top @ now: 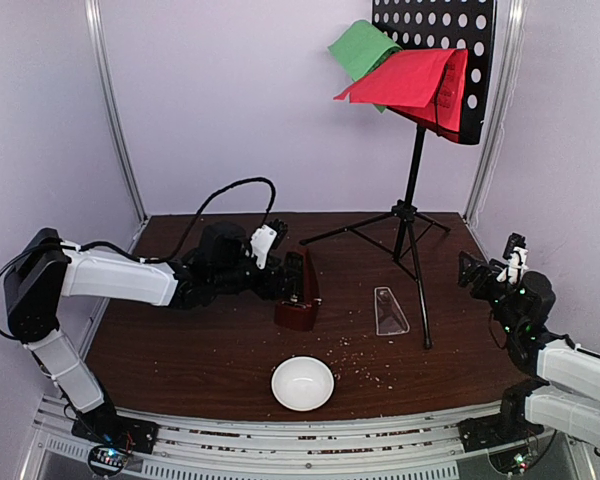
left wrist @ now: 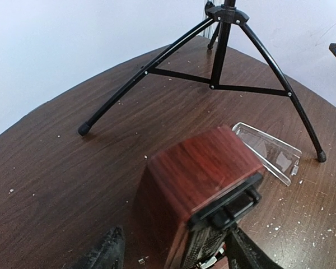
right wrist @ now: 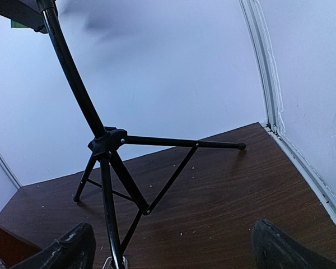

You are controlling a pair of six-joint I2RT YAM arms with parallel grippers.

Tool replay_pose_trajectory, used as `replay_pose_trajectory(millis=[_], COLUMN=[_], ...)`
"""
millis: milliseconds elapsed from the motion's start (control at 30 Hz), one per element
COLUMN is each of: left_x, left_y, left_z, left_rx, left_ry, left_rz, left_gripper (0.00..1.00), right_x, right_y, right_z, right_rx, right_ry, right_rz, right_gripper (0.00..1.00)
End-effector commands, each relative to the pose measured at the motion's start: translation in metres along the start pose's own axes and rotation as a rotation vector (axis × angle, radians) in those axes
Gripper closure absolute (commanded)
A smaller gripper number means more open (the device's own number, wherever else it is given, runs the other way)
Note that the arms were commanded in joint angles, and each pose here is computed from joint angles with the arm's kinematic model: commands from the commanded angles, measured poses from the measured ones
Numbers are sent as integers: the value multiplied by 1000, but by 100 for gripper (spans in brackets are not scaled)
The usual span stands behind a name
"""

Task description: Pack up the instrument practice props

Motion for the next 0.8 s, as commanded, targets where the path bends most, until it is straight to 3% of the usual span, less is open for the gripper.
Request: replay_pose_trajectory(millis=[0,767], left_x=[-2,-1], left_y=[-1,-4], left_z=[-12,-9], left_rx=[-3,-2], left_ry=[-62,-62], left_rz=[0,25], left_gripper=[38,52], right_x=[2,1], right_y=[-3,-3], right_z=[1,1], right_rx=[-2,-1], right_ry=[-15,-15], right_rz=[10,10], right_gripper=[0,0])
Point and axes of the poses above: each gripper's point midway between its finger pads, its own x axis back along the fingers, its own y axis along the line the jaws close on, z = x × y, the point moved 7 cm from there along x, back along the fingers, and after that the axes turned 8 degrees about -x, right-handed, at the moved point
